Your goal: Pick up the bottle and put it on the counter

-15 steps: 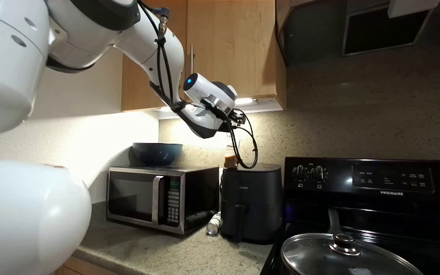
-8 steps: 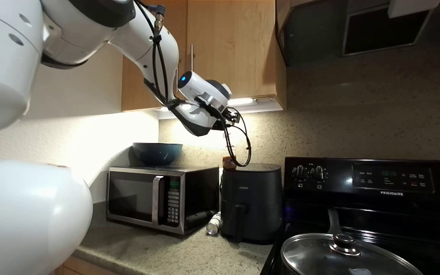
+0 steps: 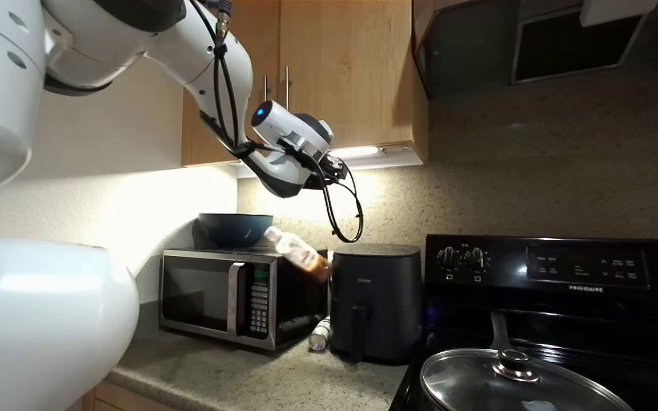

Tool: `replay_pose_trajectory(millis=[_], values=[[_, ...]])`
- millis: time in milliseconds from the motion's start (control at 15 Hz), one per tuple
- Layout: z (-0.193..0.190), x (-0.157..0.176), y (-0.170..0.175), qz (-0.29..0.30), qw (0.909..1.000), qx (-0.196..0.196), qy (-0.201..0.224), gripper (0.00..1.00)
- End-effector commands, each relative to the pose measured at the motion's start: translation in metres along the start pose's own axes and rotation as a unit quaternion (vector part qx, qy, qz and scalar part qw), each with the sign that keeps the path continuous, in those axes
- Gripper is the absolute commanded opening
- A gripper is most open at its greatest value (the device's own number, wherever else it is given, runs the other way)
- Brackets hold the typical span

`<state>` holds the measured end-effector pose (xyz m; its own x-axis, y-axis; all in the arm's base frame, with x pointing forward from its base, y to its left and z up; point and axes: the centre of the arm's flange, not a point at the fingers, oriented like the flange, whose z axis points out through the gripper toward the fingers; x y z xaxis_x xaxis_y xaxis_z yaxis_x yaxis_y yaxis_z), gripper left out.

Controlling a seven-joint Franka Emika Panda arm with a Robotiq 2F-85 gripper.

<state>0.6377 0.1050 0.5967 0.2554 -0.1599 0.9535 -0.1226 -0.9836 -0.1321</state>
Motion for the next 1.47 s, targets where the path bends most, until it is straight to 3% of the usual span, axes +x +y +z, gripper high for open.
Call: replay_pose_trajectory(millis=[0,67,133,200,467,667,733,867,1200,1333,1400], values=[[-0.02,-0.009,0.003,0.011,0.9999,-0.005,-0.008,0.02],[-0.02,-0.01,0.004,0.008,0.9999,-0.01,-0.008,0.02],[-0.02,-0.01,0.005,0.002,0.9998,-0.017,-0.007,0.35],[-0.003,-0.002,0.002,-0.002,1.0,-0.007,-0.002,0.11],[-0.004,-0.002,0.004,-0.003,0.9999,-0.014,-0.004,0.34],[-0.004,-0.002,0.004,-0.003,0.9999,-0.014,-0.004,0.35],[-0.004,-0.005,0.005,-0.001,0.9999,-0.012,-0.011,0.6],[-0.011,-0.017,0.015,-0.003,0.9998,-0.015,-0.015,0.66],[-0.024,-0.045,0.048,0.008,0.9976,-0.058,-0.036,0.98],[-0.019,-0.039,0.056,0.008,0.9965,-0.08,-0.023,1.0],[-0.003,-0.03,0.054,0.002,0.9975,-0.063,-0.033,0.92]])
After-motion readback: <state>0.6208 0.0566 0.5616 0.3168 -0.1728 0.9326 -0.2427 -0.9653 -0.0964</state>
